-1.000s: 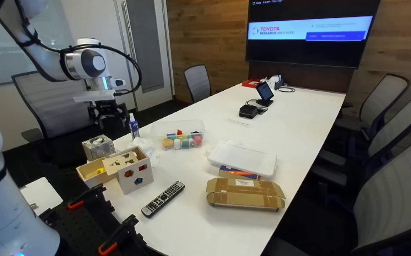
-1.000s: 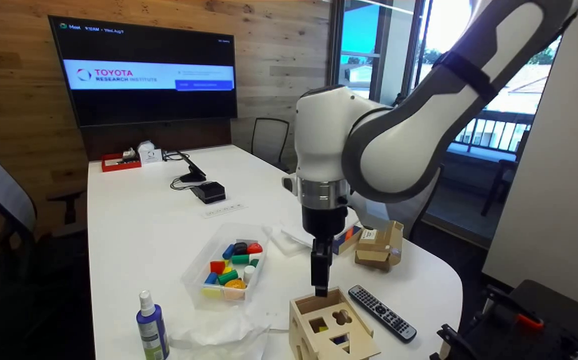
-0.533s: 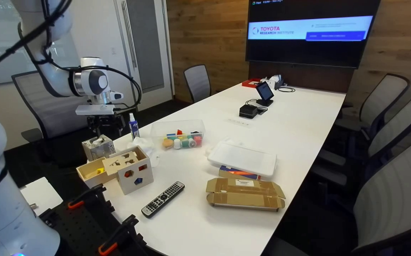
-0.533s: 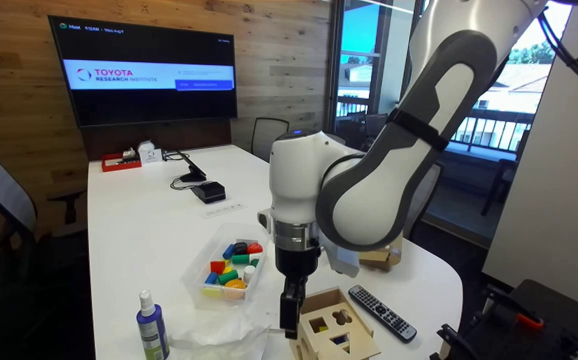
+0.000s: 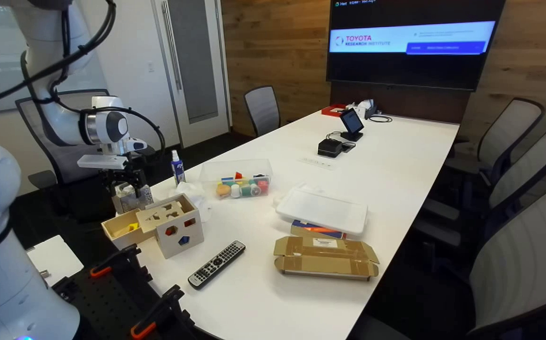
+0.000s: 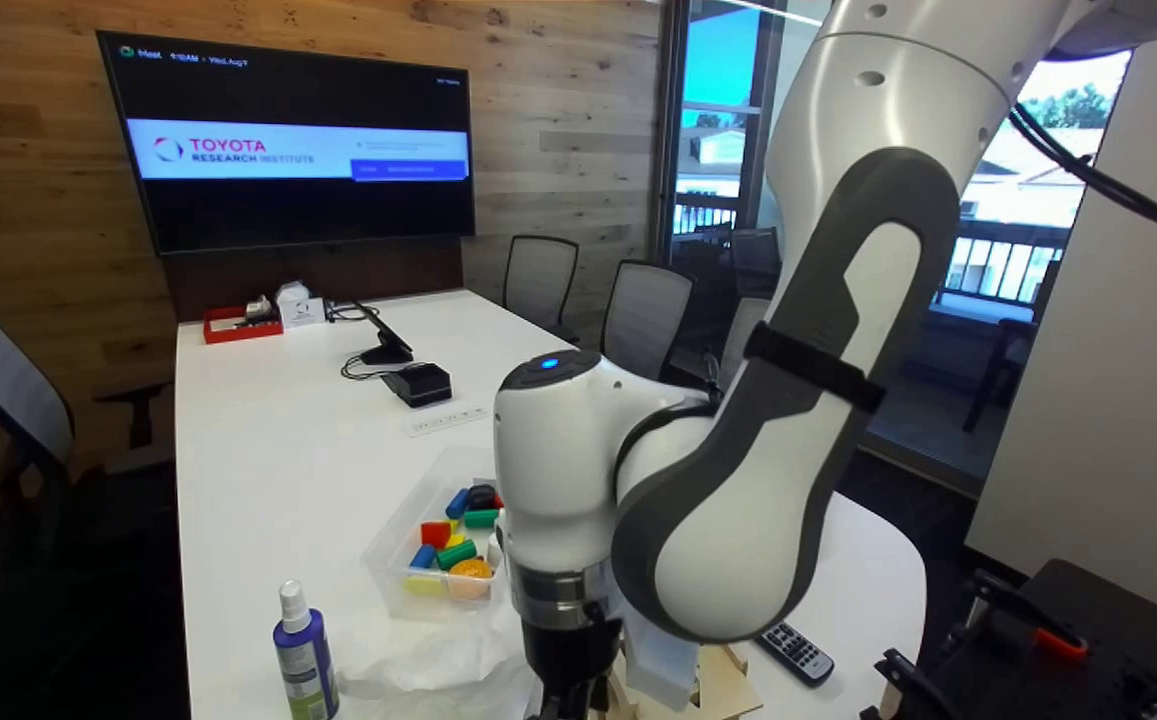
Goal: Remove the brown object from the box on the left and put it in the clear container.
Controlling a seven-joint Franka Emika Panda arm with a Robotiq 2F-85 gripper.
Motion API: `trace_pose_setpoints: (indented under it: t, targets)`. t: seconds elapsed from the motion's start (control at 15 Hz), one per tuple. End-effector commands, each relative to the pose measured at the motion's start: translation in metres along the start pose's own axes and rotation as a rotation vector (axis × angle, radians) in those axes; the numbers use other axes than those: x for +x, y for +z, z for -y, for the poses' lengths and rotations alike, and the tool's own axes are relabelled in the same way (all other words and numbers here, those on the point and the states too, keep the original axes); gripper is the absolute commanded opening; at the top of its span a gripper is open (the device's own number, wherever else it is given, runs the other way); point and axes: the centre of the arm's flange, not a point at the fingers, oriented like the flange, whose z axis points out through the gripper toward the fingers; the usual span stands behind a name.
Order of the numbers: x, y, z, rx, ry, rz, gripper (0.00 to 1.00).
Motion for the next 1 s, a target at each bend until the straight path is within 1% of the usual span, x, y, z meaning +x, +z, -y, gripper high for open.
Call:
trace_pose_setpoints:
  t: [0.0, 0.2, 0.4, 0.73, 0.93]
  targets:
    - [0.004, 0.022, 0.012, -0.013, 0.089, 0.033, 1.0]
    - [0.0, 0.04, 0.006, -0.018, 0.099, 0.058, 1.0]
    - [-0.002, 0.055, -0.003, 0.005, 0.088, 0.077, 1.0]
    - [0.001, 0.072, -0.003, 0.062, 0.017, 0.057, 1.0]
    - [0.002, 0.082, -0.001, 0.074, -0.008, 0.076, 1.0]
